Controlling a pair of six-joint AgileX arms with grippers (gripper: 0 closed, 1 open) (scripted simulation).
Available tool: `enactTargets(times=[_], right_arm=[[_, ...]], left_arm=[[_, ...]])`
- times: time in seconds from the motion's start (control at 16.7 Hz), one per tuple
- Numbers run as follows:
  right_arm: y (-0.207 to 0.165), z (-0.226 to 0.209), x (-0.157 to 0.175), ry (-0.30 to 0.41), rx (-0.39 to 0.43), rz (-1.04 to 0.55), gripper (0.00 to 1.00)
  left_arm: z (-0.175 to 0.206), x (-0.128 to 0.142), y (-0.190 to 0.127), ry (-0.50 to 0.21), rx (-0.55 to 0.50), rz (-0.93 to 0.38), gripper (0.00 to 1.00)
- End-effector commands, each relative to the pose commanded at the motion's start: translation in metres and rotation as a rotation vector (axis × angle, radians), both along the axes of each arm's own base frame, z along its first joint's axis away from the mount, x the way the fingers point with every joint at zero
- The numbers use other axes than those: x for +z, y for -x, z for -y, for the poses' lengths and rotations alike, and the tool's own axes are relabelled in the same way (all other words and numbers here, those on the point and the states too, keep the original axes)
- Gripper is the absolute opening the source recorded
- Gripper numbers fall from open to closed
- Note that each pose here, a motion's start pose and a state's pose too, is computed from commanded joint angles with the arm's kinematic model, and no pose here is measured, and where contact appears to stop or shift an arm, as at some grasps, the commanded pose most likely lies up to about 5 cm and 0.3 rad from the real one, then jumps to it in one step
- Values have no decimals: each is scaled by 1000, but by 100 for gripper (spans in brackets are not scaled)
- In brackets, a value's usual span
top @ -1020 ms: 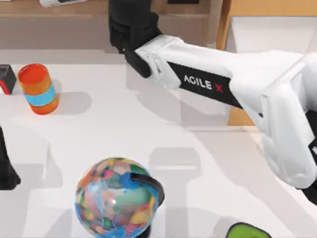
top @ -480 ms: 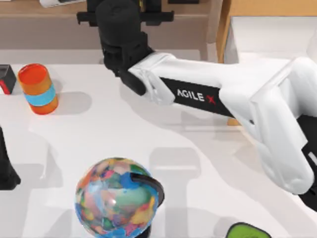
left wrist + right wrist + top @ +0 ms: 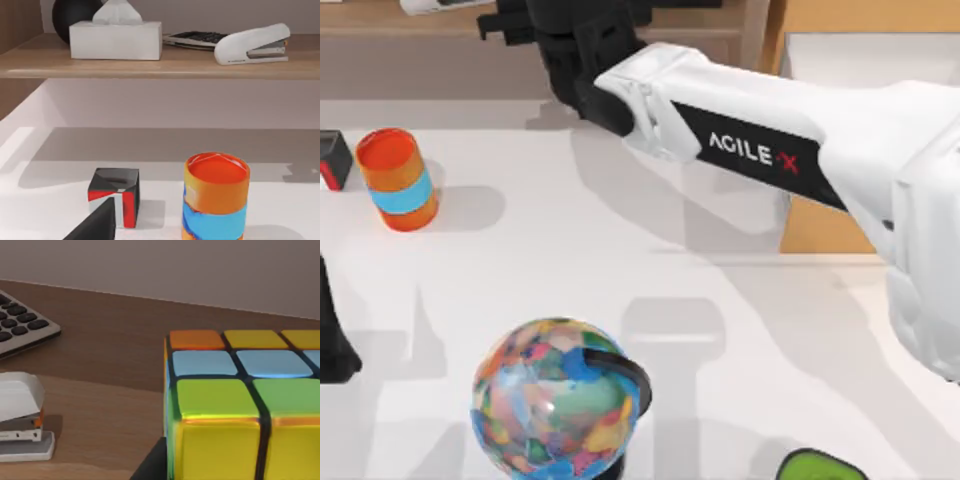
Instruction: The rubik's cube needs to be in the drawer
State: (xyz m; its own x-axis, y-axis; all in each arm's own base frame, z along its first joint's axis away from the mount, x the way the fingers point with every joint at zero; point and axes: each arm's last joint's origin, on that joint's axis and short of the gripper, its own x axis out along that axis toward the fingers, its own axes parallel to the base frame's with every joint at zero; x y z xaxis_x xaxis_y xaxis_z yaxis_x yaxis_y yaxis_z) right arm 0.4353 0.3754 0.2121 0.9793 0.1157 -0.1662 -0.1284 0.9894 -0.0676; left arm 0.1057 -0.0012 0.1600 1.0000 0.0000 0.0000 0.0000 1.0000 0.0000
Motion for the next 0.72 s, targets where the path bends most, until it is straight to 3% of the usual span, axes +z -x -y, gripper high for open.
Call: enactTargets(times=[0.42, 0.72], right_arm=[[17, 55, 60, 134, 173, -409, 0], [24, 128, 82, 172, 170, -767, 0]], left_arm=[[0, 0, 0, 0, 0, 0, 100], [0, 0, 0, 0, 0, 0, 100]])
